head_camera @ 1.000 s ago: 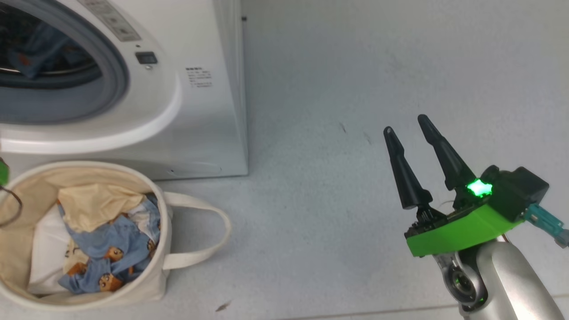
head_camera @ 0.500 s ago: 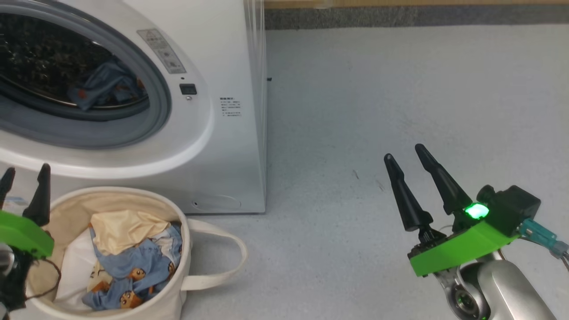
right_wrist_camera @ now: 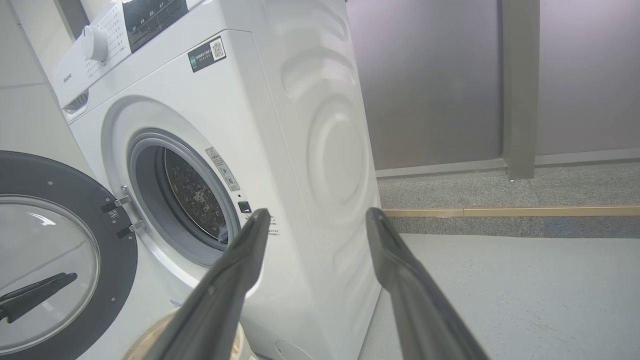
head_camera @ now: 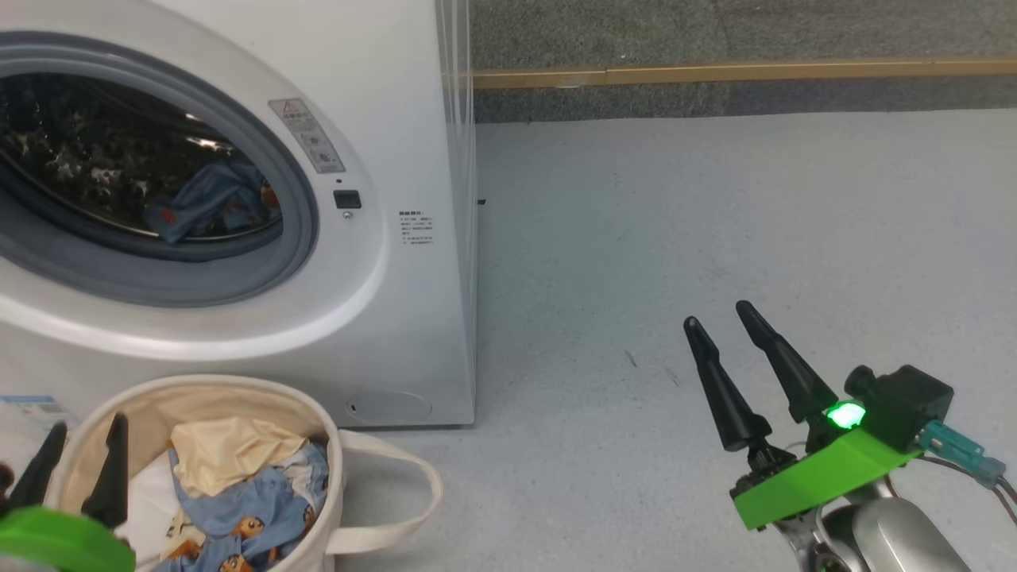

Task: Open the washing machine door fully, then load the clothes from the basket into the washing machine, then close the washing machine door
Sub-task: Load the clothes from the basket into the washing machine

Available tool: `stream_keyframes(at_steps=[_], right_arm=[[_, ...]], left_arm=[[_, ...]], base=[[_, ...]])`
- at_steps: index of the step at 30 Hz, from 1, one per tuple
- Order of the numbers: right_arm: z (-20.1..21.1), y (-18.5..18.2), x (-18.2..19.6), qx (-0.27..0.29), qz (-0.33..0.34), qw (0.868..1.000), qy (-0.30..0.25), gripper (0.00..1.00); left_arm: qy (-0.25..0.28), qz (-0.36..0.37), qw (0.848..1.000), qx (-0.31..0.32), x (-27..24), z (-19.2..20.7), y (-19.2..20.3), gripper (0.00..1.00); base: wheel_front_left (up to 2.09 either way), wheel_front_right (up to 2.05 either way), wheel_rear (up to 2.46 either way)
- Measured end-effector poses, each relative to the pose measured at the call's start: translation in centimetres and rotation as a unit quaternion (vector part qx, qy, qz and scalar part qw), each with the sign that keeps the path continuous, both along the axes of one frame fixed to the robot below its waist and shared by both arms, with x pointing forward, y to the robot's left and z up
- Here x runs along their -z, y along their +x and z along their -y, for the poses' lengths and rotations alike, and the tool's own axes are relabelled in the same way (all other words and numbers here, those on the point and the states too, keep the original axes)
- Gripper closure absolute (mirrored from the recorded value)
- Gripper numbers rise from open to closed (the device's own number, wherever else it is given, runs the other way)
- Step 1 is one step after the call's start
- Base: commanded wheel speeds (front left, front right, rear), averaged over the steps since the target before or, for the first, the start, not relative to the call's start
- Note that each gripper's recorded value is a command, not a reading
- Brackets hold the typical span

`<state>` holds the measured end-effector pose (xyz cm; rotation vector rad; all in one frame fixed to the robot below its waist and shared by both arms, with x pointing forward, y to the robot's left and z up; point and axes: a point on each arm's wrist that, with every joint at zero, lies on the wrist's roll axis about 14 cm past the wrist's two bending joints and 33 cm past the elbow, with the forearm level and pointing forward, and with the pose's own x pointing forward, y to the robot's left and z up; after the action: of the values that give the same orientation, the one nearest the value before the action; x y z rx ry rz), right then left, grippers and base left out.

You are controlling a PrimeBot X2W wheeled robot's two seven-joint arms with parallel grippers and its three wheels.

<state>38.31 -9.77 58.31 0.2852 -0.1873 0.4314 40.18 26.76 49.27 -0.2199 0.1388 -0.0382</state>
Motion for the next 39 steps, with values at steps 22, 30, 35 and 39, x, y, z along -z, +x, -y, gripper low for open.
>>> stream_keyframes(at_steps=[22, 30, 35, 39], right_arm=[[1.6, -1.1, 0.3, 0.028, -0.002, 1.0, 0.01, 0.0], [2.7, -1.3, 0.8, 0.047, -0.009, 0.999, 0.01, 0.0], [3.3, -1.5, 1.3, 0.056, -0.018, 0.998, 0.01, 0.0], [4.1, -1.5, 1.0, 0.068, -0.013, 0.998, 0.008, 0.0]], left_arm=[[-0.017, -0.007, 1.0, 0.0, 1.6, 1.3, -4.4, 0.0], [-0.014, -0.007, 1.0, 0.007, 1.6, 1.6, -4.1, 0.0], [-0.011, -0.007, 1.0, 0.01, 1.6, 1.7, -3.8, 0.0], [-0.009, -0.011, 1.0, 0.013, 1.9, 1.9, -3.4, 0.0]], base=[[0.0, 0.0, 0.0], [0.0, 0.0, 0.0], [0.0, 0.0, 0.0], [0.0, 0.0, 0.0]])
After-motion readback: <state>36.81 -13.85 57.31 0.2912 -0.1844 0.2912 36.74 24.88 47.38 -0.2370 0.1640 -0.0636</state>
